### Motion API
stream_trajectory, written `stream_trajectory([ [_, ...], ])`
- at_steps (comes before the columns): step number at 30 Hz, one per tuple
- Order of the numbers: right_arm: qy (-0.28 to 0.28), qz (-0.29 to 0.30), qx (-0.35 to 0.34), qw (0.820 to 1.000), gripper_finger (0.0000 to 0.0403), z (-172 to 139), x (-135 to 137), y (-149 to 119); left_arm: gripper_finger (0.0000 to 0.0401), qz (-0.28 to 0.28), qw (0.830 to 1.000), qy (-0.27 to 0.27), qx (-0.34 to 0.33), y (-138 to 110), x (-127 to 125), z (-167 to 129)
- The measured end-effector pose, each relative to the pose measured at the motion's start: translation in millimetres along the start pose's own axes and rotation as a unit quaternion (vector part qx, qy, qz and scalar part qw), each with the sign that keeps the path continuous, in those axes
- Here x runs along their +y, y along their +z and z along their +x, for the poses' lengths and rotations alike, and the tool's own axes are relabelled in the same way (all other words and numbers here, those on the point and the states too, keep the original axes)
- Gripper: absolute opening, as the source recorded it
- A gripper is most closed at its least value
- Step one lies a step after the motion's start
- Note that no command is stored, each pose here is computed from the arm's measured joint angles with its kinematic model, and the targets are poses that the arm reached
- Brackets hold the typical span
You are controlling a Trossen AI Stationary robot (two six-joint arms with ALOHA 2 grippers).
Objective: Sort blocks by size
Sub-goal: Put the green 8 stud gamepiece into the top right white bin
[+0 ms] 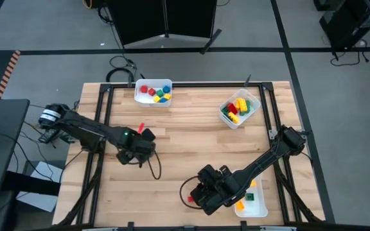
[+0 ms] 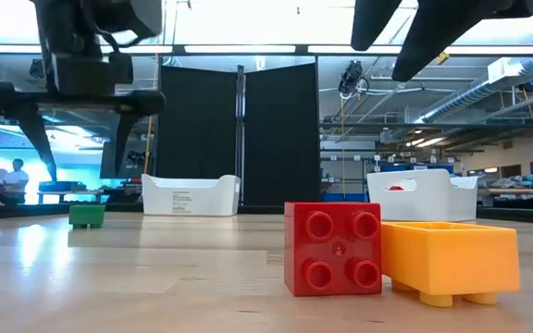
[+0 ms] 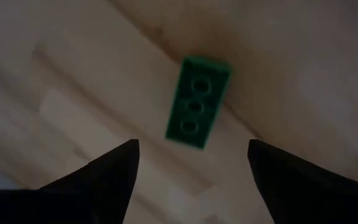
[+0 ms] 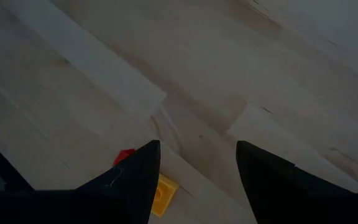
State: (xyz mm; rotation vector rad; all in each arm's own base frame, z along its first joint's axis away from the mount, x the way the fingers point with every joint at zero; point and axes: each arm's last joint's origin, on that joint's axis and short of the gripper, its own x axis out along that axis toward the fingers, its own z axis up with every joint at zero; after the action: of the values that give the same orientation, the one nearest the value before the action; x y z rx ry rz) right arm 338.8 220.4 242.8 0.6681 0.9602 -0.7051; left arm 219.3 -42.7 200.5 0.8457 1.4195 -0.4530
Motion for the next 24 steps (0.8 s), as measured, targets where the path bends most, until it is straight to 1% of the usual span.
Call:
stream_trajectory([
  [3, 0.001, 0.001, -0.001, 1.0, 0.0223, 0, 0, 0, 0.0308, 0.013, 1.0, -0.019, -0.014, 5, 5, 9],
  [5, 0.001, 0.002, -0.001, 1.0, 0.0223, 0, 0, 0, 0.0308, 0.008, 0.999, -0.034, -0.025, 8, 8, 16],
  [8, 0.001, 0.004, -0.001, 1.0, 0.0223, 0, 0, 0, 0.0308, -0.005, 0.999, -0.046, -0.025, 9, 15, 26],
  [10, 0.002, 0.006, -0.001, 1.0, 0.0223, 0, 1, 0, 0.0307, -0.002, 0.998, -0.063, -0.02, 9, 17, 34],
  [14, 0.002, 0.013, -0.001, 1.0, 0.0223, 0, 1, 0, 0.0307, 0.027, 0.996, -0.09, 0.0, 8, 22, 51],
  [19, 0.002, 0.014, -0.001, 1.0, 0.0223, 0, 1, 0, 0.0306, 0.011, 0.994, -0.106, 0.019, 8, 26, 67],
  [22, 0.002, 0.013, -0.001, 1.0, 0.0223, 0, 1, 0, 0.0289, -0.003, 0.995, -0.101, 0.02, 9, 28, 71],
  [24, 0.002, 0.007, 0.0, 1.0, 0.0223, 0, 1, 0, 0.0267, -0.009, 0.995, -0.097, 0.02, 10, 28, 71],
])
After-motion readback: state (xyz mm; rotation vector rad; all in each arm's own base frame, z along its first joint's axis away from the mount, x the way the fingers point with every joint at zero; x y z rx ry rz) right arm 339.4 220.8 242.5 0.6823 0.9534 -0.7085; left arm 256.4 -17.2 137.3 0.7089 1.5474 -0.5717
